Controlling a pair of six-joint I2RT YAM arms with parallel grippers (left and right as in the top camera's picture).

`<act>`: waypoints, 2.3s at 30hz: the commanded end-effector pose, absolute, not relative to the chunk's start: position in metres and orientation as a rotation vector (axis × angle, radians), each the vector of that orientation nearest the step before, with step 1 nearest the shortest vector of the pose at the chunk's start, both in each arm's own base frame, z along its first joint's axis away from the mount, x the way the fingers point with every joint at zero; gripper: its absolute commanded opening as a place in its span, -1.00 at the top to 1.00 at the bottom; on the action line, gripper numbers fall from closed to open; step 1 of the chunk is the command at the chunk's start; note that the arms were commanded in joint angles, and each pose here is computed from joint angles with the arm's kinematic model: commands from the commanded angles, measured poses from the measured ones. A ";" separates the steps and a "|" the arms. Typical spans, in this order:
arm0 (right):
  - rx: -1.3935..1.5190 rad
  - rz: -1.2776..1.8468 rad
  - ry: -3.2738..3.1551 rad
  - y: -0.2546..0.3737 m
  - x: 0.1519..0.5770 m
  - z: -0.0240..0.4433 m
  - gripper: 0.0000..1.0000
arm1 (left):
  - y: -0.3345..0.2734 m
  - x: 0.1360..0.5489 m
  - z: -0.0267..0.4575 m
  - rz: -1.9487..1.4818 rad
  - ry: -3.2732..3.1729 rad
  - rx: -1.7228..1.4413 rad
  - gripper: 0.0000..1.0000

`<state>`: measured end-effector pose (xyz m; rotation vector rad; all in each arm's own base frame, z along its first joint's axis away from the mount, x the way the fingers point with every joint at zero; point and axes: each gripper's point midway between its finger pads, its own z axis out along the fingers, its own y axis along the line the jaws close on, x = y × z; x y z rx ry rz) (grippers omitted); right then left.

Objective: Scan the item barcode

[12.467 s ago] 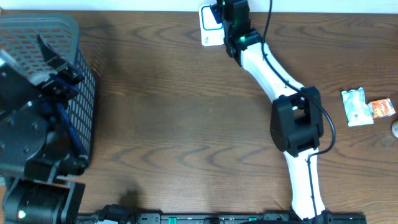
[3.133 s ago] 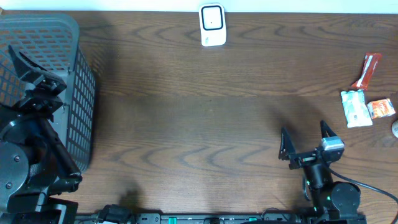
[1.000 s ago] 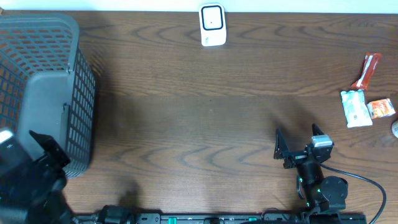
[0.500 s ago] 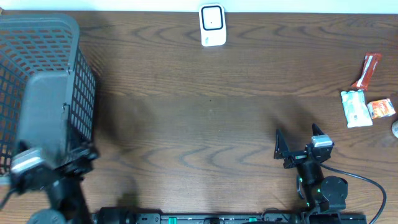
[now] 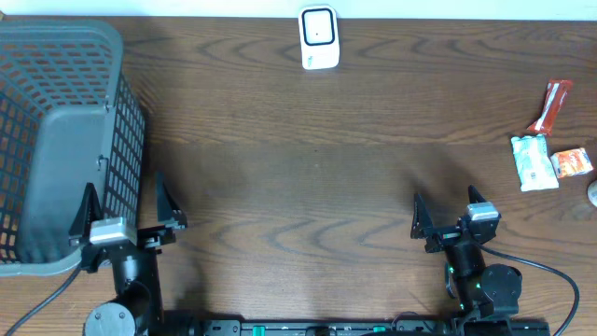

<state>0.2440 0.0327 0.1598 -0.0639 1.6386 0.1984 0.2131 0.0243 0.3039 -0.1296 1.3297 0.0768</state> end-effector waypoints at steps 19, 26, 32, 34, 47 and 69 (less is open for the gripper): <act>-0.073 0.192 1.637 0.033 0.244 0.159 -0.99 | 0.028 0.242 0.138 0.056 1.707 -0.207 -0.96; -0.073 0.192 1.637 0.033 0.244 0.159 -0.99 | 0.022 0.243 0.139 0.027 1.707 -0.182 -0.96; -0.074 0.192 1.637 0.034 0.244 0.159 -0.99 | 0.022 0.242 0.215 0.064 1.416 -0.129 -0.96; -0.074 0.192 1.637 0.034 0.244 0.159 -0.98 | 0.024 0.238 0.230 0.067 1.379 -0.137 -0.96; -0.074 0.192 1.637 0.034 0.244 0.159 -0.99 | 0.011 0.206 0.323 0.015 1.068 -0.079 -0.96; -0.074 0.192 1.637 0.034 0.244 0.159 -0.98 | -0.017 0.236 0.217 -0.159 1.523 -0.045 -0.96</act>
